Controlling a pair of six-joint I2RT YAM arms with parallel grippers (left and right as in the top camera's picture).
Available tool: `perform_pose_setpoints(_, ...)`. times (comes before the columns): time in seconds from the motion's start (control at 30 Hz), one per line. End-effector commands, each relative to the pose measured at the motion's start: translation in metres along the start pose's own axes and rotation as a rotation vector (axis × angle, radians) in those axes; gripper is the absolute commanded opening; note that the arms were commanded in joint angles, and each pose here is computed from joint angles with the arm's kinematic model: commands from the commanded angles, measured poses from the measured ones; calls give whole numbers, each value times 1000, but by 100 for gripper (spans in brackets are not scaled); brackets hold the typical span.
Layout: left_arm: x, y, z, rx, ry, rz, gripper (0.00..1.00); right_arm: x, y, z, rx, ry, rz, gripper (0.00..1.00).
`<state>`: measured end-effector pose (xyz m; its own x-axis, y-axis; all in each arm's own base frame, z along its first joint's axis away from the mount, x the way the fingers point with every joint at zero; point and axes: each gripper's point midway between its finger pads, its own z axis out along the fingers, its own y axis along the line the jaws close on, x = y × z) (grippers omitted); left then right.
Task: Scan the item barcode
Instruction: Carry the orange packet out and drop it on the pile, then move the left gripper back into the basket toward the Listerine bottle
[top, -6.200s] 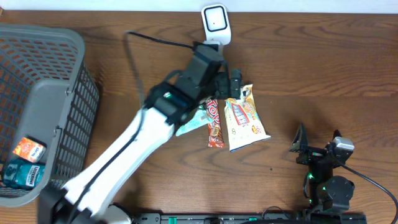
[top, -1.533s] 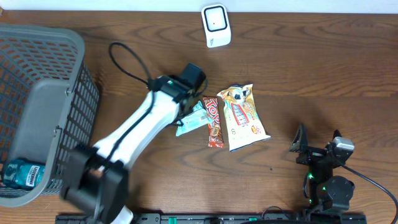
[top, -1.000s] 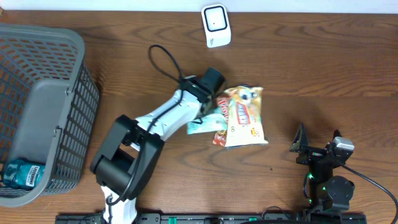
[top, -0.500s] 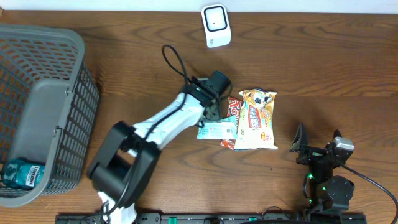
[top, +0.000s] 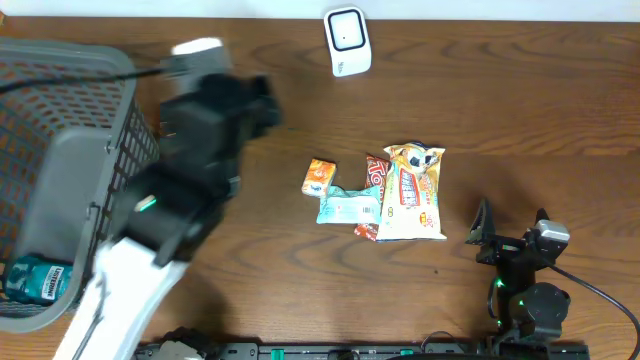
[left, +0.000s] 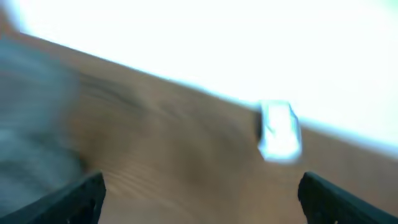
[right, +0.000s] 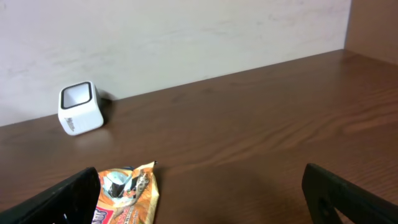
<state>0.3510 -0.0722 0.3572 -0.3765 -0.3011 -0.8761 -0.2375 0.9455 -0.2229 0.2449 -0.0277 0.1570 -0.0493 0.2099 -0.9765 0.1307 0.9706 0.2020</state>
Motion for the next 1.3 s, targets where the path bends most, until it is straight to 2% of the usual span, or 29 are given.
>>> perform_pose_setpoints(0.0,-36,80,-20,-269,-142,-121,99,0,-1,0,3,-1,11,99)
perform_pose_setpoints(0.13,-29,167,-35,-529,-127,-298,98,0,-1,0,3,-1,11,99)
perform_pose_setpoints(0.27,12,240,-50,-779,-12,-518,98,0,-1,0,3,-1,11,99)
perform_pose_setpoints(0.6,102,329,-52,-1017,261,-875,98,0,-1,0,3,-1,11,99)
perform_pose_setpoints(0.9,185,373,-45,-1197,492,-966,98,0,-1,0,3,-1,11,99)
perform_pose_setpoints(1.1,228,388,-14,-1124,615,-906,98,0,-1,0,3,-1,11,99)
perform_pose_setpoints(1.27,246,399,-10,-1153,663,-927,98,0,-1,0,3,-1,11,99)
